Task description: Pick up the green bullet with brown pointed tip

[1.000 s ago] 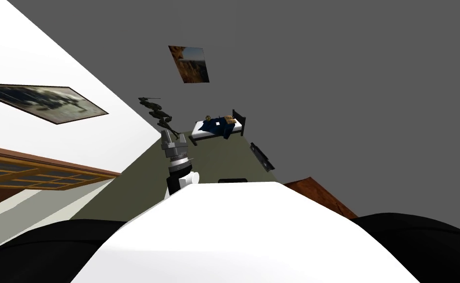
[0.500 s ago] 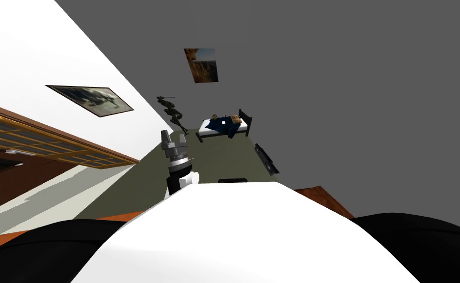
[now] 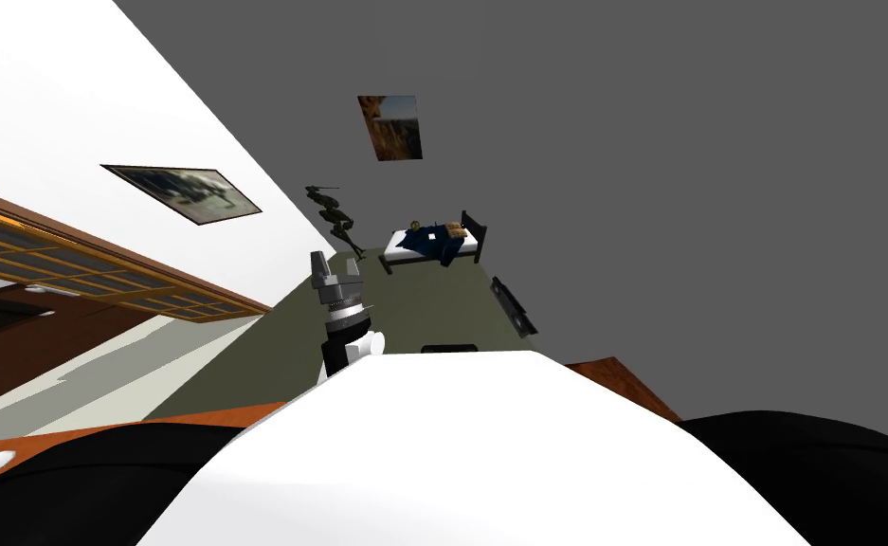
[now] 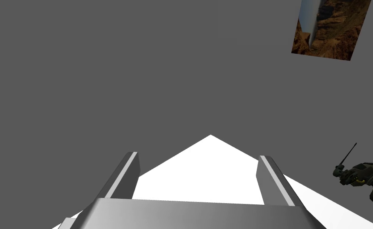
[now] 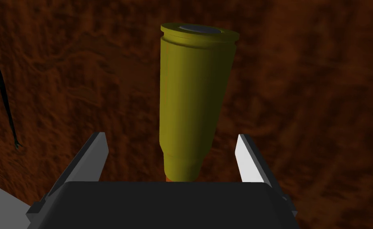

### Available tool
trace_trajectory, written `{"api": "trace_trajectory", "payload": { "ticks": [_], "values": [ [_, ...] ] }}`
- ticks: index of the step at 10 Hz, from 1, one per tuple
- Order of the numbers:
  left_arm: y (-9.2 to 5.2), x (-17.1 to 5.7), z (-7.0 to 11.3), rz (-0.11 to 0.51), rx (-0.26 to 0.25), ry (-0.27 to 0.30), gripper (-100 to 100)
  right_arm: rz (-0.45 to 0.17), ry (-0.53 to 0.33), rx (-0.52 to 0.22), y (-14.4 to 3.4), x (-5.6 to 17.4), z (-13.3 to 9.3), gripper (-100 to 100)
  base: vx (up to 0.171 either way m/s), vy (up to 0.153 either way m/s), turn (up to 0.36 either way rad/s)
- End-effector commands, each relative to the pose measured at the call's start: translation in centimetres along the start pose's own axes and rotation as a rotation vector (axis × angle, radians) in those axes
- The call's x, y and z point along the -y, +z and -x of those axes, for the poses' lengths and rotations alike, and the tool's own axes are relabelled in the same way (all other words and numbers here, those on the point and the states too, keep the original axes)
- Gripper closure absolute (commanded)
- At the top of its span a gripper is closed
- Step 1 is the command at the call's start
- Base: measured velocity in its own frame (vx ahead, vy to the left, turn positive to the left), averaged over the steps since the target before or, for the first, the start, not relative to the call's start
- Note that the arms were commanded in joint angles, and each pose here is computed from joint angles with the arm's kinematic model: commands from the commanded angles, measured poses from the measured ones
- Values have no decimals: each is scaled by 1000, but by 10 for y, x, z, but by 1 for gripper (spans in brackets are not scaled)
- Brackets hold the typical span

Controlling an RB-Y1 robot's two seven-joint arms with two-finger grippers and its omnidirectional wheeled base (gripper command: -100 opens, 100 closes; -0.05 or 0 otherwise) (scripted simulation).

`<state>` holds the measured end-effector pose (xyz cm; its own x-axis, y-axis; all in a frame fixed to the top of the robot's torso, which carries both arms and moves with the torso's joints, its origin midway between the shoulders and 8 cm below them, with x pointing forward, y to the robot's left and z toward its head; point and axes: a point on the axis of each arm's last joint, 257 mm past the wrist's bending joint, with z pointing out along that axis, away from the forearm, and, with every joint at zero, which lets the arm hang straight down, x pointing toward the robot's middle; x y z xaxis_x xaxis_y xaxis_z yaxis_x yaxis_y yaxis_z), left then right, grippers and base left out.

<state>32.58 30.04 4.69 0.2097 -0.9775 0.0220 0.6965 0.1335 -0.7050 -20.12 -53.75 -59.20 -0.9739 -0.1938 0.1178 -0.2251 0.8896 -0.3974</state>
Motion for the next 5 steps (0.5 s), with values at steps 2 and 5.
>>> {"api": "trace_trajectory", "payload": {
  "ticks": [2,5],
  "values": [
    [0,0,0,0,0,0,0,-5,7,1,5,-7,12,-100,-42,-54,25],
    [0,0,0,0,0,0,0,1,1,2,4,-10,10,100,-7,-7,2]
  ]
}}
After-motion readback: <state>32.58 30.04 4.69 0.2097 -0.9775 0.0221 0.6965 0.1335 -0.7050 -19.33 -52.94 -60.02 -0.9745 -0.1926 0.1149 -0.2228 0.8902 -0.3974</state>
